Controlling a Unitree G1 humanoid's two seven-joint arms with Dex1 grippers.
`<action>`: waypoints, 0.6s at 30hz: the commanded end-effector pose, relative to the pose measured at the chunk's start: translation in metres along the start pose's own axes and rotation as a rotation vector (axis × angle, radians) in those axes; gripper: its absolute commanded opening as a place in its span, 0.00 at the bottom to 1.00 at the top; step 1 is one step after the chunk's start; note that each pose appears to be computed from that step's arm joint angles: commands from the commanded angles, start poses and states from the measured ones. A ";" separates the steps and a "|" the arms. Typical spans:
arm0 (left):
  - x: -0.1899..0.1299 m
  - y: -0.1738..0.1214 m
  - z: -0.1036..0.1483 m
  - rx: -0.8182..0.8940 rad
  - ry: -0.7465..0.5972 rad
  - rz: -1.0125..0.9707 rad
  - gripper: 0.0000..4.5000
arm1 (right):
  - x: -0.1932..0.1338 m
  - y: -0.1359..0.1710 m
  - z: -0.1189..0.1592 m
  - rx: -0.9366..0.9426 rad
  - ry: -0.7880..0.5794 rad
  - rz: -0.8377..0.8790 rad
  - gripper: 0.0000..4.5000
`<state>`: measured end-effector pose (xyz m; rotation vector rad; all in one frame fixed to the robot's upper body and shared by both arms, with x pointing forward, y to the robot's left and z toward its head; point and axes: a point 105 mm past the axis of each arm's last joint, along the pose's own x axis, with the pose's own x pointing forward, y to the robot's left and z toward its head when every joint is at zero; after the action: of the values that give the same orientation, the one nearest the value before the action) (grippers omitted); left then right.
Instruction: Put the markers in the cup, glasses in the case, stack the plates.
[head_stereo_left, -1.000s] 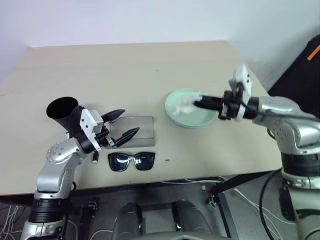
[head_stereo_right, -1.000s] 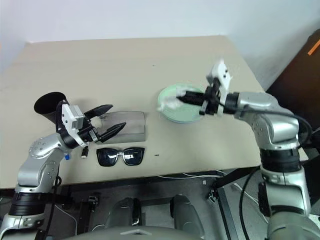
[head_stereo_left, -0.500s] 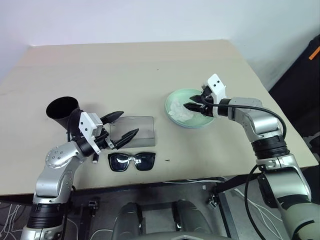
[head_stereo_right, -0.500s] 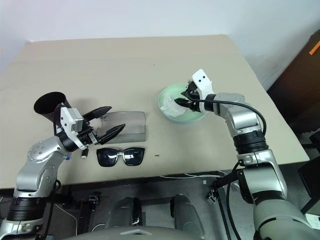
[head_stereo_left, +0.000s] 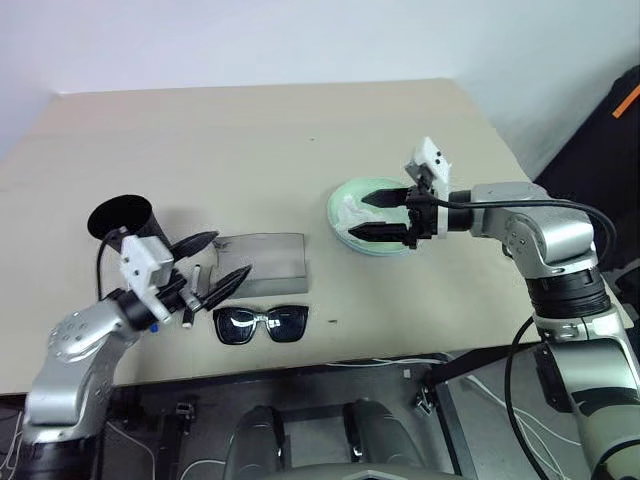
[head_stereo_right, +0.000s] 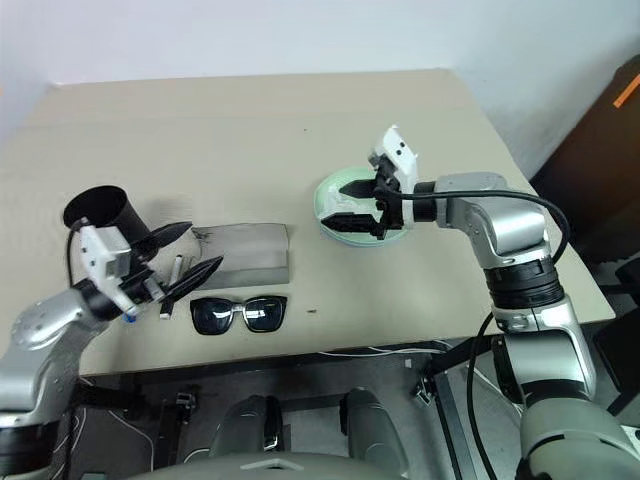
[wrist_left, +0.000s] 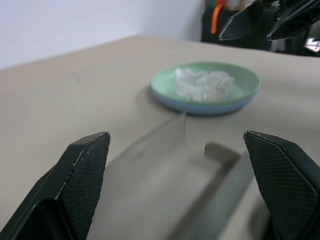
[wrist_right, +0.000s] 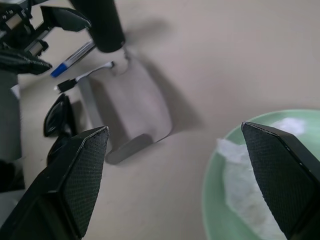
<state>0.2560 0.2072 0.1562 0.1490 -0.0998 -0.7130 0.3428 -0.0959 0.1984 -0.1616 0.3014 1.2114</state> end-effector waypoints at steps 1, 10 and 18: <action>-0.011 -0.005 0.023 0.052 -0.038 0.007 1.00 | 0.006 0.005 0.012 -0.079 -0.046 0.038 0.99; -0.073 -0.011 0.015 0.052 0.139 0.094 1.00 | 0.029 0.017 0.012 -0.121 -0.077 0.170 0.99; -0.116 -0.017 0.009 -0.036 0.237 0.136 1.00 | 0.047 0.039 0.016 -0.050 -0.015 0.397 0.99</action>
<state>0.1600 0.2730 0.1470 0.1809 0.1624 -0.5348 0.3304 -0.0444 0.1899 -0.1408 0.3240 1.5407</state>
